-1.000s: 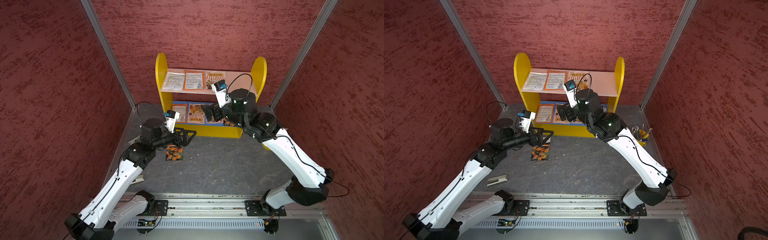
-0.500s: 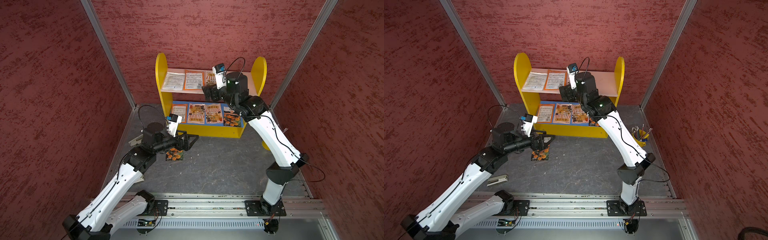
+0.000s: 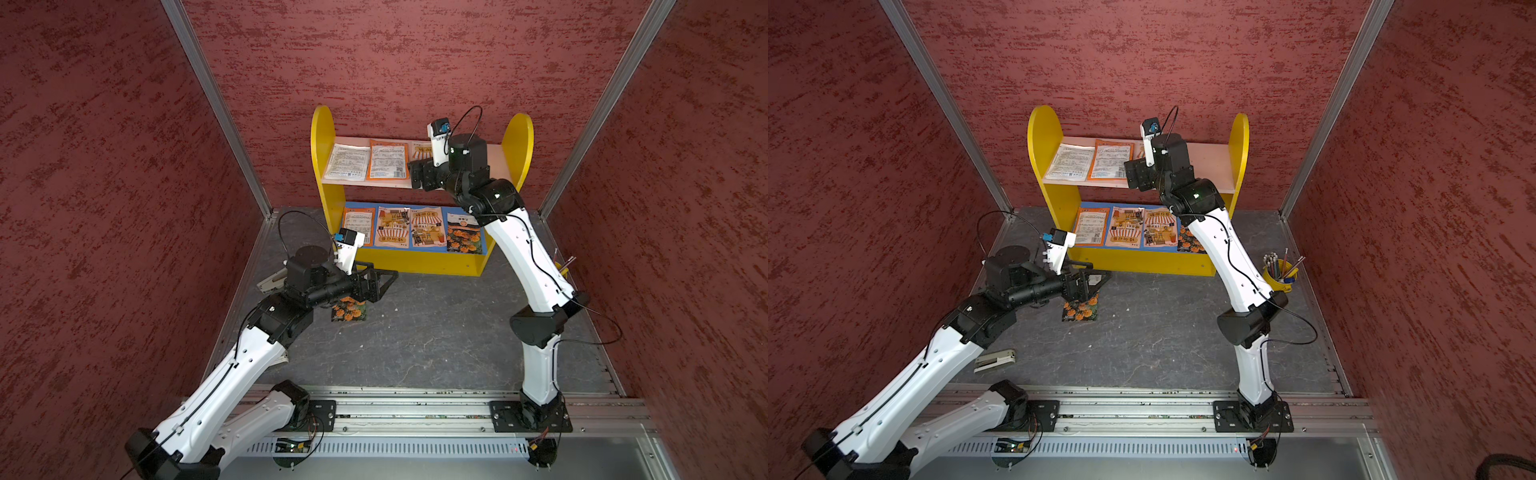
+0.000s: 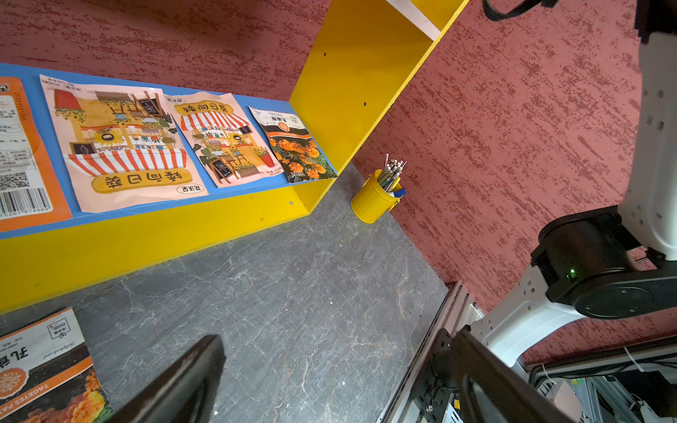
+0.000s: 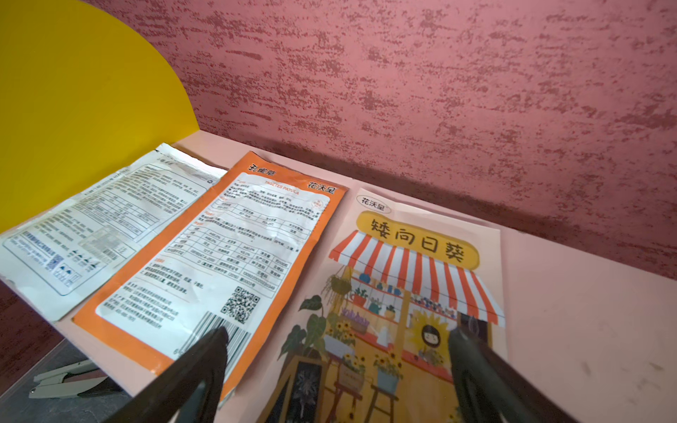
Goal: Take the seed bag off the shelf
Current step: Pick up the seed packet from the shelf.
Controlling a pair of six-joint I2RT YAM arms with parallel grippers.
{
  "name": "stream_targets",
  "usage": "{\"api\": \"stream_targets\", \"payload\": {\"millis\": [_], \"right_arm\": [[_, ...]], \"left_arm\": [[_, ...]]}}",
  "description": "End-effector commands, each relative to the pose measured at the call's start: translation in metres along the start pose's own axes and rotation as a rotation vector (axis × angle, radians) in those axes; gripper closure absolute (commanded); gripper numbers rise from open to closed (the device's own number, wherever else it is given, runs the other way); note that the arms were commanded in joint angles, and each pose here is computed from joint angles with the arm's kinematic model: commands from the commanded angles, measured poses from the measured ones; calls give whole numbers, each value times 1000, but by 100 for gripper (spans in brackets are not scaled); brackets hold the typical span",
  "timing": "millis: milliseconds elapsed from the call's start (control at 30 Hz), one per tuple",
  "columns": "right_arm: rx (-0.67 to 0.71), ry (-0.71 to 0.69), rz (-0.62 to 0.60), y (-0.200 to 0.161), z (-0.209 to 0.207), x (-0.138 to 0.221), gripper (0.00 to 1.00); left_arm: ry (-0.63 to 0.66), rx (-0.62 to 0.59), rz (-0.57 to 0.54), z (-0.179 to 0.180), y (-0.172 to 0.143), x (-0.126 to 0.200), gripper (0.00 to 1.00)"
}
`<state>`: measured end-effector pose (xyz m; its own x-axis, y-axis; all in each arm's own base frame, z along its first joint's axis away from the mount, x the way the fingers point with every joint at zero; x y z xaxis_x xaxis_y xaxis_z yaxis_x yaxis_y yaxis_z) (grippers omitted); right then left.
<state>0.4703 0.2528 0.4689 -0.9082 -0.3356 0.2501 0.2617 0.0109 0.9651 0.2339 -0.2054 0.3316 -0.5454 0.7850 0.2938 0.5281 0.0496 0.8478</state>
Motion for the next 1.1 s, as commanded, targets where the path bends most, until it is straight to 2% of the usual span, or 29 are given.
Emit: {"api": "stream_targets", "payload": {"millis": [0, 533, 1067], "right_arm": [[-21, 4, 1, 2, -6, -1, 3], [-11, 20, 105, -21, -20, -5, 4], [-36, 30, 105, -24, -23, 34, 6]], "left_arm": [[4, -7, 4, 2, -2, -4, 0], [7, -1, 8, 5, -5, -9, 0], [-13, 3, -1, 5, -6, -14, 0]]}}
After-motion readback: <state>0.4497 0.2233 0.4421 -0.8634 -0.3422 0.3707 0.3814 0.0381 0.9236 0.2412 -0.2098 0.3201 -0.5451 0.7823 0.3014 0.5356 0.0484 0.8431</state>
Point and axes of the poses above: each gripper's point midway between its finger pads, its own x axis back along the fingers, its own z axis along the line the jaws close on, y = z × x, the point moved 2 cm from there along x, back along the fingers, and after that the axes turned 5 degrees about -x, right-handed, at the moved point
